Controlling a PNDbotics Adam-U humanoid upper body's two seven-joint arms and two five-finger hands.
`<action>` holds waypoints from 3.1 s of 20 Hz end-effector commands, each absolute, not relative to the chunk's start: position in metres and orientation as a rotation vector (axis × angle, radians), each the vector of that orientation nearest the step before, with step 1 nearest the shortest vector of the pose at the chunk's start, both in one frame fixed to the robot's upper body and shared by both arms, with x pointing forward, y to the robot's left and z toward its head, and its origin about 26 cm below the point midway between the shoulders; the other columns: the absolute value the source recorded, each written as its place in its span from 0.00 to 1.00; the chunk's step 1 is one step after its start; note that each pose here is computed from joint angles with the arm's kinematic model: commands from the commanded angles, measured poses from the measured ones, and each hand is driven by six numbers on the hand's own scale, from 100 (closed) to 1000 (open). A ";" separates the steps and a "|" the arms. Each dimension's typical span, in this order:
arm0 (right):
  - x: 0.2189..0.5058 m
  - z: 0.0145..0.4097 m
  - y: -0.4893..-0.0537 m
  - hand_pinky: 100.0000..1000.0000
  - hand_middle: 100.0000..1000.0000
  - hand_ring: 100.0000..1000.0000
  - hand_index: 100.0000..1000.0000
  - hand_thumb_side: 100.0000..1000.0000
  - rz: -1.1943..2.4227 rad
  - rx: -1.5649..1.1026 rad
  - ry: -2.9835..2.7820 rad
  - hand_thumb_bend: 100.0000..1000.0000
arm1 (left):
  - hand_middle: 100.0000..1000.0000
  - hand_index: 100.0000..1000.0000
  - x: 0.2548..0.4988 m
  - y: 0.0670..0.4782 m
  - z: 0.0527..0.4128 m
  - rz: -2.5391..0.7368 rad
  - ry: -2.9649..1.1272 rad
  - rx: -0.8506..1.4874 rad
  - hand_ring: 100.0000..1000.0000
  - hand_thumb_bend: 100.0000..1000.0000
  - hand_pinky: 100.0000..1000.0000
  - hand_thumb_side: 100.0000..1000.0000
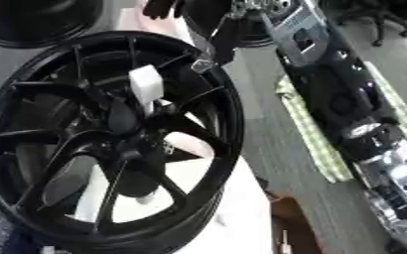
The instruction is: Pull the pin out of the wheel hub.
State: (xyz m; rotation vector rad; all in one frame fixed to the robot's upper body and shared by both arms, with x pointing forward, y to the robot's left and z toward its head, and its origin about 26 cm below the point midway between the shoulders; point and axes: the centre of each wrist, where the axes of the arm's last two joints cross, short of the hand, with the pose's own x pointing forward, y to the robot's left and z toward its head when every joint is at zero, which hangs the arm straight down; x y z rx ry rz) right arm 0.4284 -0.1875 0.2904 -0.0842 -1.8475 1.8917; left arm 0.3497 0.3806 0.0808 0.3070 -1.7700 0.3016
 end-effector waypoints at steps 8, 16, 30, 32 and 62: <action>0.416 0.301 -0.183 0.69 0.69 0.74 0.80 0.18 1.853 -0.068 -1.809 0.59 | 0.39 0.64 0.354 0.382 0.094 0.316 -1.796 0.303 0.49 0.00 0.57 0.84; 0.421 0.292 -0.181 0.69 0.67 0.73 0.79 0.16 1.788 -0.173 -1.828 0.56 | 0.39 0.64 0.357 0.376 0.097 0.322 -1.806 0.284 0.49 0.01 0.57 0.84; 0.424 0.280 -0.180 0.66 0.64 0.70 0.77 0.14 1.780 -0.159 -1.780 0.55 | 0.39 0.64 0.361 0.371 0.103 0.333 -1.824 0.264 0.49 0.01 0.57 0.84; 0.425 0.278 -0.181 0.66 0.64 0.70 0.76 0.14 1.775 -0.163 -1.771 0.54 | 0.39 0.64 0.362 0.370 0.104 0.334 -1.827 0.259 0.49 0.01 0.57 0.84; 0.426 0.273 -0.181 0.60 0.53 0.62 0.72 0.09 1.693 -0.095 -1.703 0.52 | 0.38 0.64 0.365 0.368 0.105 0.367 -1.821 0.261 0.48 0.01 0.58 0.85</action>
